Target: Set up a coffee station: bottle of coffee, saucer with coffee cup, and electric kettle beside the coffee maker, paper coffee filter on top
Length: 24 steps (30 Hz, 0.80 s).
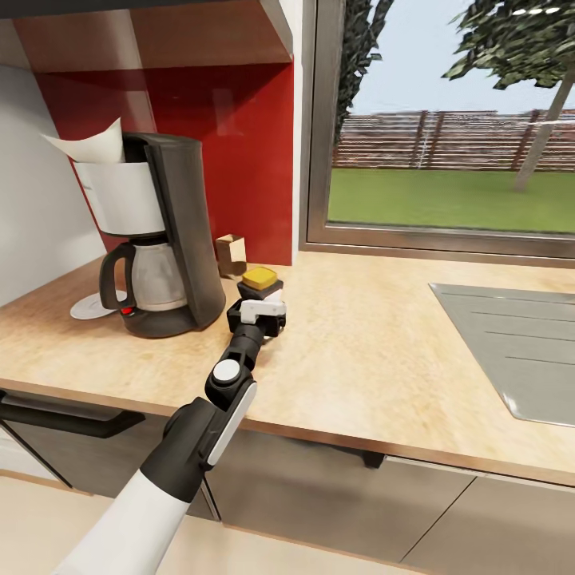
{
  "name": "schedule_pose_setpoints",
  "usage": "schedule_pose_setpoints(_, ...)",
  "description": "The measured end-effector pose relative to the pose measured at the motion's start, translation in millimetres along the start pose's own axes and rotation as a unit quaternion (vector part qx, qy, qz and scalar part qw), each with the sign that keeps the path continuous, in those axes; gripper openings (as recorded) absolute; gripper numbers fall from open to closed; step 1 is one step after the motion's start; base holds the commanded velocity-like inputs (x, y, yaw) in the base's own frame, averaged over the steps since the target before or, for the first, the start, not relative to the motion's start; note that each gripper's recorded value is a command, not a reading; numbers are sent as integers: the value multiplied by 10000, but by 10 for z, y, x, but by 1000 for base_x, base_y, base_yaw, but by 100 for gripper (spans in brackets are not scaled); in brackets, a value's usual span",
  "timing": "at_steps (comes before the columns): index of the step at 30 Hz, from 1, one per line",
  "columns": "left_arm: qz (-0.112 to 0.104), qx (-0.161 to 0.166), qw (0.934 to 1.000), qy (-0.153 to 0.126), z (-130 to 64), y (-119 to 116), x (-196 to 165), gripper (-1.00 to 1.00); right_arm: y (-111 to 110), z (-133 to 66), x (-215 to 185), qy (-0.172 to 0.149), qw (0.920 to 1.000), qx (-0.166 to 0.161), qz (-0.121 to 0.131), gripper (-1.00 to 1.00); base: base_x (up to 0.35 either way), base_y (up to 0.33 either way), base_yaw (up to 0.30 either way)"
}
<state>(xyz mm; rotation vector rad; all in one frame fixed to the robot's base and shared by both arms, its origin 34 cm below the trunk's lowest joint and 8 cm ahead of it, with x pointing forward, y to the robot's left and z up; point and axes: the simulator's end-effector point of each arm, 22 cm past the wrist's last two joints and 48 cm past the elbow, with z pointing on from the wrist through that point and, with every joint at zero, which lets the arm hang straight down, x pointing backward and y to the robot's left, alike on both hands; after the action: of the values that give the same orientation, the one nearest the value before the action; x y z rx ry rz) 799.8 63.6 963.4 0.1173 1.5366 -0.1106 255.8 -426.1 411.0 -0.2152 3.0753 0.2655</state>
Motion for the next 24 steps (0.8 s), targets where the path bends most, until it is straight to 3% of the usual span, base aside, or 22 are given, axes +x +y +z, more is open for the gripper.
schedule_pose_setpoints(18, 0, 6, 10000, 0, 0, -2, 0, 100, 1, 0, -2, -1, 10000, -2, -1, 100, 0, 0, 0)
schedule_pose_setpoints(24, -2, 4, 10000, -4, 2, -1, -1, 100, 1, 2, -3, -1, 10000, -2, -1, 100, -153, 0, 0)
